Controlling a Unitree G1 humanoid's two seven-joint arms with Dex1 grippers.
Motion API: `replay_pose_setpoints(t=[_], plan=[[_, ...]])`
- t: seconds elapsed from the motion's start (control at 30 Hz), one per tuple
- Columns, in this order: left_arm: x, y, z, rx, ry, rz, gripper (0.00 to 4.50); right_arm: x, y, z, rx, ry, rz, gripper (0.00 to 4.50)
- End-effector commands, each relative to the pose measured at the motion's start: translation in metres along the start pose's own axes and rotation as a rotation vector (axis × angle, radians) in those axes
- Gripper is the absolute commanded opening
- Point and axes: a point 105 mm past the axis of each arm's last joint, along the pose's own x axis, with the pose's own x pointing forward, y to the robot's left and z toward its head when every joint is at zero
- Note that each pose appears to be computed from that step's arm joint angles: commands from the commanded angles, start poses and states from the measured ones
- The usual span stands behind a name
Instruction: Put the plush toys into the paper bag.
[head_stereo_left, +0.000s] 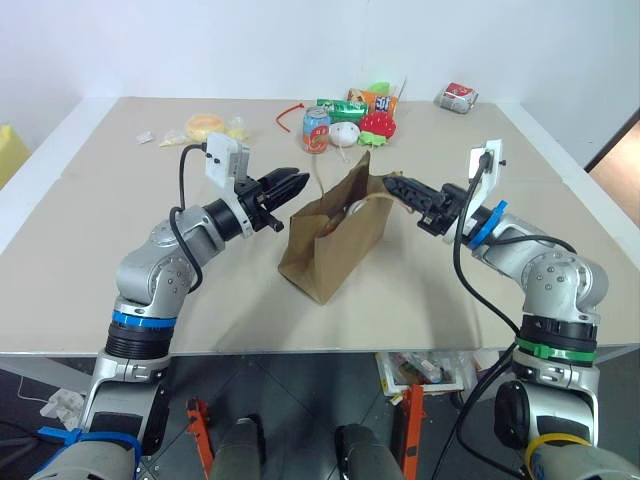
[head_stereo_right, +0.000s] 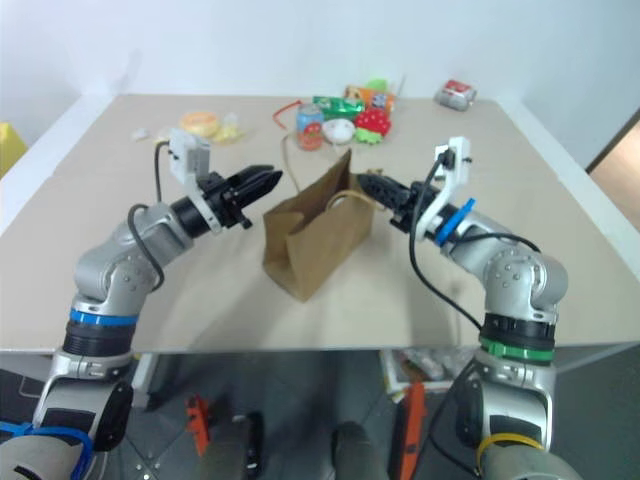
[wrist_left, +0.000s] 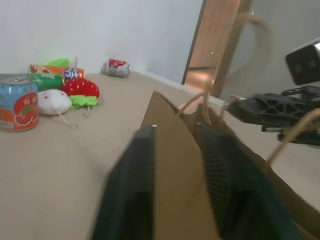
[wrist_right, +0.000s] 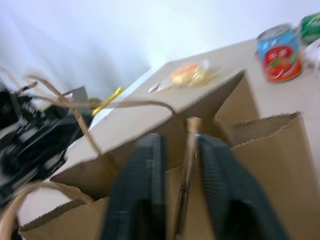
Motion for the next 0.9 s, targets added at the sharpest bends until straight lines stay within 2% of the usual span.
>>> replay_pose_setpoints(t=[0.03,0.07,0.1,0.13,0.23,0.37,0.53,0.63,0.7,0.83,0.9], plan=[[-0.007,-0.019,0.035,-0.022,-0.141,-0.112,2.84,-0.004,0.0,0.02,-0.031,-0.046,-0.002,2.9],[-0.008,-0.021,0.037,-0.032,-0.15,-0.123,3.4,-0.004,0.0,0.02,-0.027,-0.045,-0.001,3.45],[-0.012,-0.025,0.037,-0.049,-0.148,-0.154,3.4,-0.007,0.007,0.022,-0.005,-0.051,0.049,3.45],[-0.014,-0.028,0.036,-0.068,-0.145,-0.179,3.84,-0.01,0.014,0.023,0.002,-0.054,0.09,3.91],[-0.022,-0.036,0.033,-0.094,-0.132,-0.244,4.41,-0.015,0.022,0.023,-0.021,-0.037,0.128,3.92],[-0.027,-0.038,0.03,-0.097,-0.112,-0.262,4.41,-0.02,0.023,0.028,-0.034,-0.053,0.132,3.92],[-0.031,-0.037,0.023,-0.114,-0.101,-0.255,4.41,-0.025,0.03,0.053,-0.012,-0.205,0.161,3.92],[-0.046,-0.028,0.019,-0.109,-0.073,-0.247,4.41,-0.046,0.037,0.084,0.011,-0.349,0.213,3.92],[-0.056,-0.027,0.016,-0.095,-0.031,-0.267,4.41,-0.058,0.042,0.093,0.006,-0.383,0.248,3.92],[-0.086,-0.033,0.002,0.036,0.126,-0.344,4.41,-0.086,0.041,0.067,-0.122,-0.178,0.204,3.92],[-0.097,-0.034,0.002,0.091,0.156,-0.348,4.41,-0.1,0.039,0.053,-0.161,-0.074,0.167,3.92]])
